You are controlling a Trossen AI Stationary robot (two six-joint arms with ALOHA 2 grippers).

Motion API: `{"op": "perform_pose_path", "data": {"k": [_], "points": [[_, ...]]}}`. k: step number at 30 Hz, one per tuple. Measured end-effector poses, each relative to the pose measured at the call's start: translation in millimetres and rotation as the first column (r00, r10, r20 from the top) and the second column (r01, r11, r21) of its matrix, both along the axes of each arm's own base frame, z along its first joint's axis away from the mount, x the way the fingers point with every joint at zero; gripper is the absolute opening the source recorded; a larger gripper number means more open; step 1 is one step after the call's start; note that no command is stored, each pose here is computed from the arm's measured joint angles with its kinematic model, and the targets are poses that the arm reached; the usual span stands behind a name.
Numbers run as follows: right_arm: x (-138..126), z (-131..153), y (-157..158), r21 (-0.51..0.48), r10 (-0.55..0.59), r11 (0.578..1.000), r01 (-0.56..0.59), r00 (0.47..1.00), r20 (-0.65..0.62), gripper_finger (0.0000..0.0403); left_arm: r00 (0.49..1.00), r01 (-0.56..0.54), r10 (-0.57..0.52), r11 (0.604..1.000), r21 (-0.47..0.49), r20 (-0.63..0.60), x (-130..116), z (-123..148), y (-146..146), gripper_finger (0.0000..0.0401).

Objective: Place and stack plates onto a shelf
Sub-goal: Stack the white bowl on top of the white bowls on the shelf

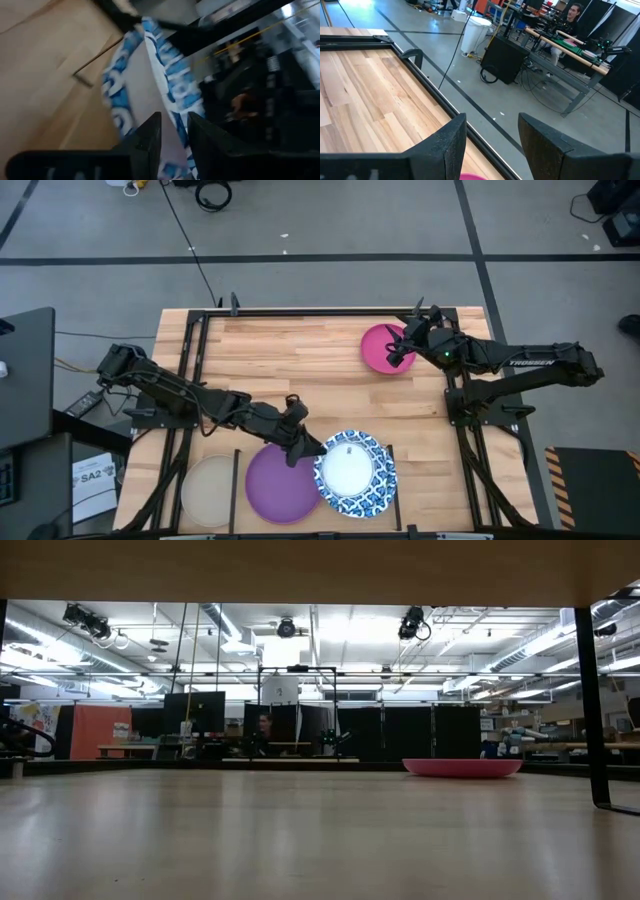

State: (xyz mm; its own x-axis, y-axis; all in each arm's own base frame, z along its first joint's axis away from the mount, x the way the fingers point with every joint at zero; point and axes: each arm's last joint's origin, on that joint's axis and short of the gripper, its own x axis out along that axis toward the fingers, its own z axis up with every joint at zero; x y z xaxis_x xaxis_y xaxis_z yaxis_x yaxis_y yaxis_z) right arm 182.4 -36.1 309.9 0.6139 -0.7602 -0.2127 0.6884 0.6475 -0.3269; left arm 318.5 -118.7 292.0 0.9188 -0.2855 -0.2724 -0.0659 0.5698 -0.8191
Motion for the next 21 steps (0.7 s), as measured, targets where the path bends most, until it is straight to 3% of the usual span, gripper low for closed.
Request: {"op": "perform_pose_path", "data": {"k": [5,10,15,21], "points": [[0.0,0.0,0.0,0.0,0.0,1.0,0.0,1.0,0.0,0.0185,0.994,-0.002,0.005,0.999,0.034,-0.108,-3.2,-10.5,1.6,0.006],[0.0,0.0,0.0,0.0,0.0,1.0,0.0,1.0,0.0,0.0185,0.995,0.0,0.004,0.999,0.037,-0.097,-2.9,-9.7,1.5,0.0031],[0.0,0.0,0.0,0.0,0.0,1.0,0.0,1.0,0.0,0.0185,0.998,0.002,0.0,0.999,0.033,-0.07,-2.1,-7.2,1.0,0.0032],[0.0,0.0,0.0,0.0,0.0,1.0,0.0,1.0,0.0,0.0185,1.0,0.028,-0.028,0.994,0.101,0.002,-0.6,-2.7,0.6,0.0058]]}}
